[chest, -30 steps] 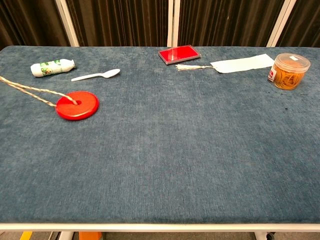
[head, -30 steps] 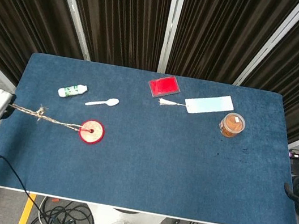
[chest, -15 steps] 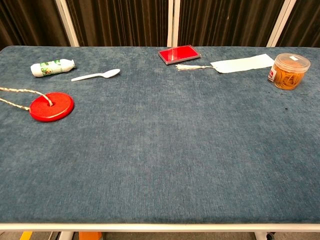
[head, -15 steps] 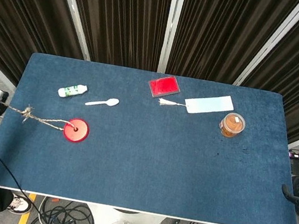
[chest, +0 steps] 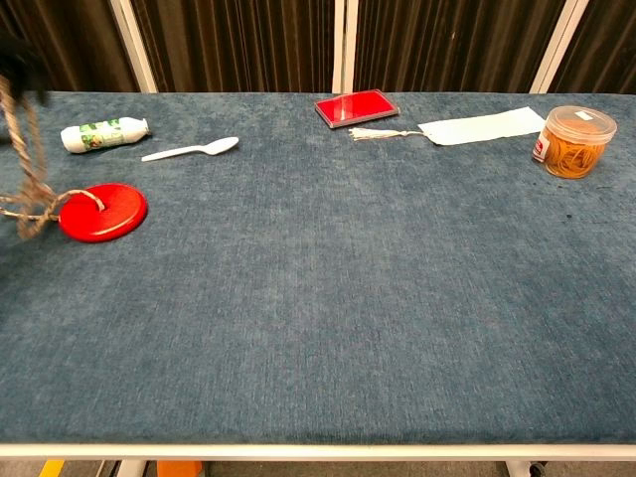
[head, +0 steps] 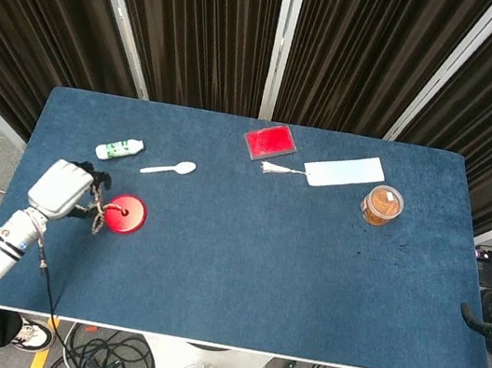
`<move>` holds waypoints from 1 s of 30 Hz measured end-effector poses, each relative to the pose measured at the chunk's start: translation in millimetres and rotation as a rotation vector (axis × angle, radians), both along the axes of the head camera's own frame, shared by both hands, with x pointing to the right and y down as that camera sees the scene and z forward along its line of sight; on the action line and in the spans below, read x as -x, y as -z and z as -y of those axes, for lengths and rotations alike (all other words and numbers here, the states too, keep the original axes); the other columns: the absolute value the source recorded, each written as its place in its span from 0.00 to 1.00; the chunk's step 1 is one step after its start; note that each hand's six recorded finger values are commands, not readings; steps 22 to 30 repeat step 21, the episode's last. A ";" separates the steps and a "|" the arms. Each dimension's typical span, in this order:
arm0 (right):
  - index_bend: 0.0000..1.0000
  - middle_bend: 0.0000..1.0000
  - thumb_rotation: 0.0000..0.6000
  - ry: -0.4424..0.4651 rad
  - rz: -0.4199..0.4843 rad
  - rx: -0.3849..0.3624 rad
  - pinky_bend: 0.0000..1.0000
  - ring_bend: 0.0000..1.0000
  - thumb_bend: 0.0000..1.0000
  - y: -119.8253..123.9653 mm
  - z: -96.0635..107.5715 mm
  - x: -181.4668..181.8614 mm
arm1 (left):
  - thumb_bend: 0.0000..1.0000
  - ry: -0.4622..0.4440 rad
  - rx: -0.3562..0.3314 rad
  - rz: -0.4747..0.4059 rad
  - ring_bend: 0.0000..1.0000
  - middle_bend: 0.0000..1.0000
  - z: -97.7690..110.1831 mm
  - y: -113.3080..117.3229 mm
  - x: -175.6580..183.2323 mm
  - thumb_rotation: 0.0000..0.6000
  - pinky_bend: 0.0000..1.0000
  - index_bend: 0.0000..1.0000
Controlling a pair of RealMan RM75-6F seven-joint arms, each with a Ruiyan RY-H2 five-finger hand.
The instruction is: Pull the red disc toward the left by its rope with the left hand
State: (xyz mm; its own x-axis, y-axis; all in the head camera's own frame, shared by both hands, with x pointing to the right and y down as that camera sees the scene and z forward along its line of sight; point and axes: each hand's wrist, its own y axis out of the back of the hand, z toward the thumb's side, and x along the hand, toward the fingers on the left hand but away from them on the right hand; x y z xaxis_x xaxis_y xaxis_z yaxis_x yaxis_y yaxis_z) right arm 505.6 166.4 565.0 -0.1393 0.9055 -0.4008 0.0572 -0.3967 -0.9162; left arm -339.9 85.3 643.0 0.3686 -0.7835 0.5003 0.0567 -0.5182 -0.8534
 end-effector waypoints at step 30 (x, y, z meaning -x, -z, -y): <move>0.00 0.00 1.00 0.025 0.016 -0.009 0.00 0.00 0.18 -0.8 -17.1 5.0 | 0.07 0.185 -0.126 0.139 0.00 0.05 -54.2 45.5 79.2 1.00 0.11 0.06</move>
